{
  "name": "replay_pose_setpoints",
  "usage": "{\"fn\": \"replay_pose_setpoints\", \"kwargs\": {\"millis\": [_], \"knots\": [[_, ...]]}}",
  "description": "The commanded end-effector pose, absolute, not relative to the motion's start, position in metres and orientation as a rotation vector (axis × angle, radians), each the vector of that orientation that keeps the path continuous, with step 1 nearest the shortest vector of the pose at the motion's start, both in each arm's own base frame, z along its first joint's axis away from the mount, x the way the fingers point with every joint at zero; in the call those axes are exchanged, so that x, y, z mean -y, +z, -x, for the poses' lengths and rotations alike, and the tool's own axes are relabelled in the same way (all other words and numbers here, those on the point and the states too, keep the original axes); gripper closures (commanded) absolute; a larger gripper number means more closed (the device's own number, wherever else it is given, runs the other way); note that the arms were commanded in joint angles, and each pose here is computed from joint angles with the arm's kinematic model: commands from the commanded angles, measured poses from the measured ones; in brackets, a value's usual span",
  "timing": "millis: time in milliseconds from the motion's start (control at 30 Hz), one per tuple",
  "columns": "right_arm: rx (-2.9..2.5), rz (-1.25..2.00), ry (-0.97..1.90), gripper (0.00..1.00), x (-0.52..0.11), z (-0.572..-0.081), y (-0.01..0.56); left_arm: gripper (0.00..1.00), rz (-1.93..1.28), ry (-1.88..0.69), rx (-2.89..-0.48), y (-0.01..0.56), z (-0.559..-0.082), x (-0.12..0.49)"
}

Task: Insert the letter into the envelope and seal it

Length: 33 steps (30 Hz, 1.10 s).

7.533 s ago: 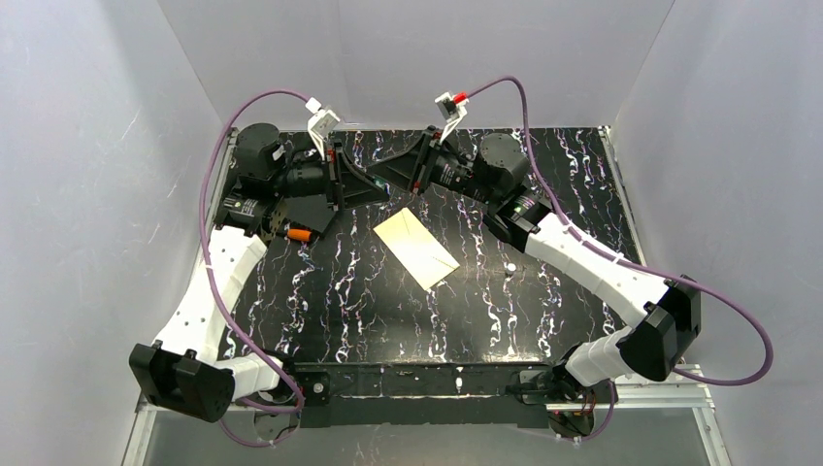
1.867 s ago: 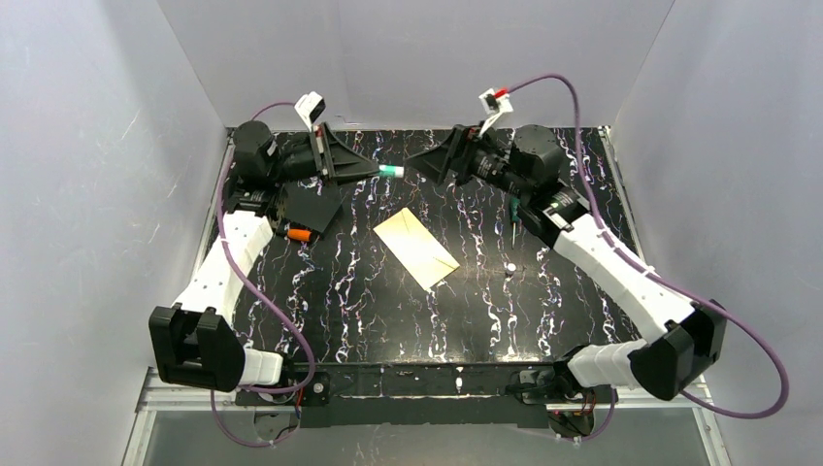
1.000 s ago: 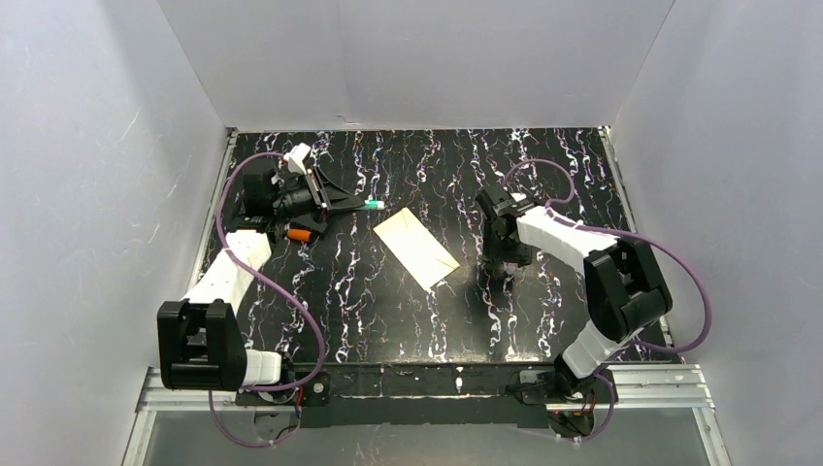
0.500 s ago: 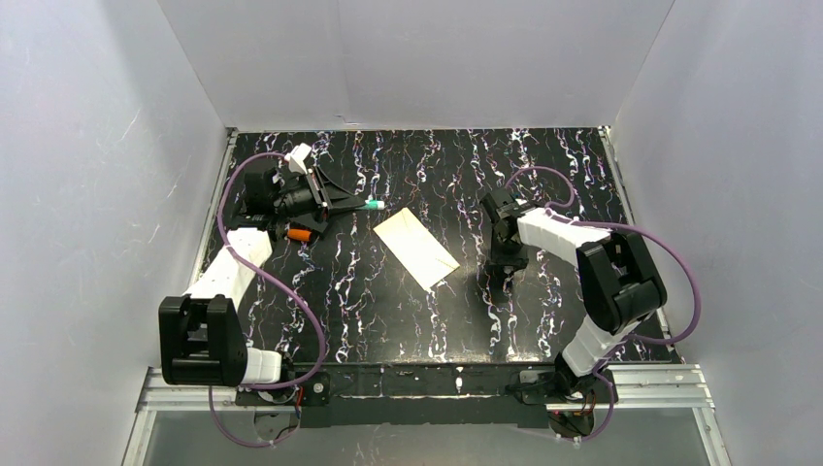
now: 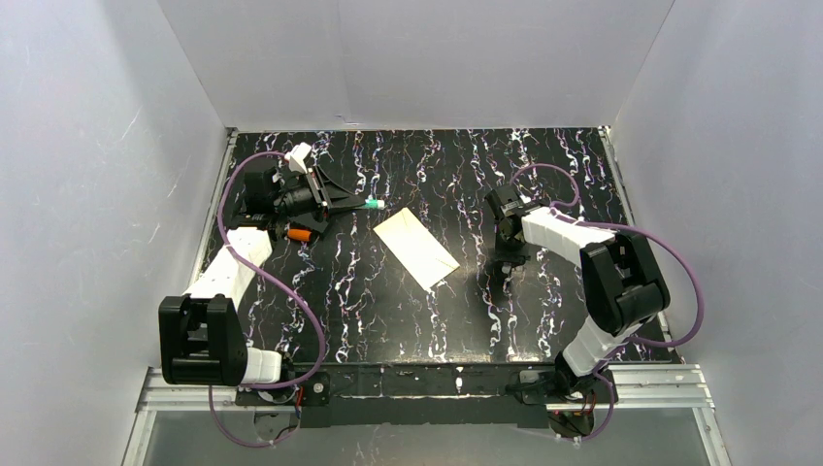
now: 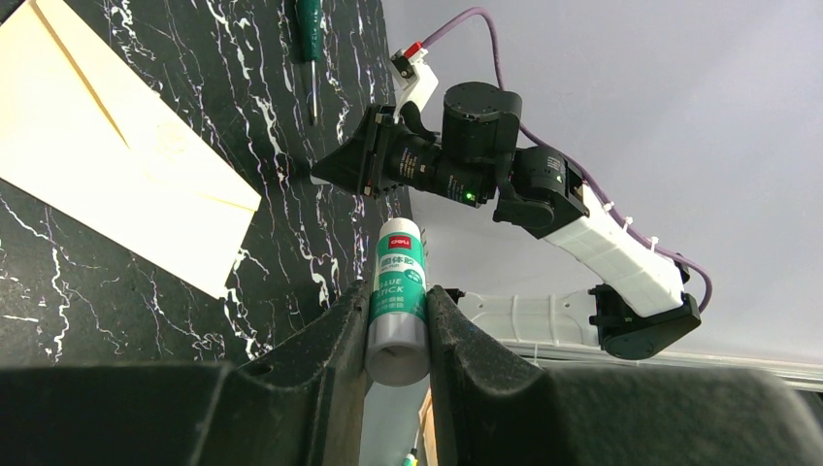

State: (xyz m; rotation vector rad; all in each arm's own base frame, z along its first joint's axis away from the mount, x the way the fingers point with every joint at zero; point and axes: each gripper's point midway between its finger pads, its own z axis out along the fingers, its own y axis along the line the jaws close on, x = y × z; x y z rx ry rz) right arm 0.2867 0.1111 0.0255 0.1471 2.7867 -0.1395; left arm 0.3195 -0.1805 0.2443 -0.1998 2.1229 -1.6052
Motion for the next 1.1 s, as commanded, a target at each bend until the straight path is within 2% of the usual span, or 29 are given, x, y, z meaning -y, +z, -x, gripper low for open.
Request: {"fn": "replay_pose_setpoints", "kwargs": {"millis": [0,100,200,267,633,733,800,867,967,1033,1067], "knots": [[-2.761,-0.162,-0.078,0.82,-0.115,-0.288,0.035,1.00,0.131,-1.621,-2.089,0.263,-0.315,0.182],[-2.754,-0.168,-0.065,0.80,-0.117,-0.289,0.040,1.00,0.127,-1.623,-2.086,0.265,-0.314,0.182],[-2.767,-0.167,-0.067,0.62,-0.117,-0.287,0.042,1.00,0.127,-1.624,-2.086,0.265,-0.314,0.183],[-2.782,-0.161,-0.065,0.57,-0.117,-0.285,0.041,1.00,0.128,-1.624,-2.086,0.264,-0.314,0.183],[-2.805,-0.175,-0.054,0.63,-0.119,-0.280,0.041,1.00,0.129,-1.623,-2.089,0.262,-0.313,0.183],[-2.796,-0.177,-0.048,0.75,-0.119,-0.282,0.042,1.00,0.124,-1.622,-2.087,0.263,-0.312,0.183],[-2.776,-0.174,-0.046,0.78,-0.119,-0.285,0.045,1.00,0.123,-1.621,-2.085,0.264,-0.312,0.183],[-2.770,-0.164,-0.054,0.74,-0.119,-0.288,0.046,1.00,0.122,-1.621,-2.085,0.264,-0.312,0.183],[-2.780,-0.151,-0.069,0.63,-0.118,-0.289,0.043,1.00,0.121,-1.622,-2.085,0.264,-0.312,0.183],[-2.783,-0.156,-0.080,0.64,-0.117,-0.289,0.040,1.00,0.120,-1.624,-2.086,0.264,-0.312,0.183],[-2.783,-0.157,-0.079,0.70,-0.118,-0.290,0.040,1.00,0.119,-1.624,-2.084,0.265,-0.312,0.183]]}}
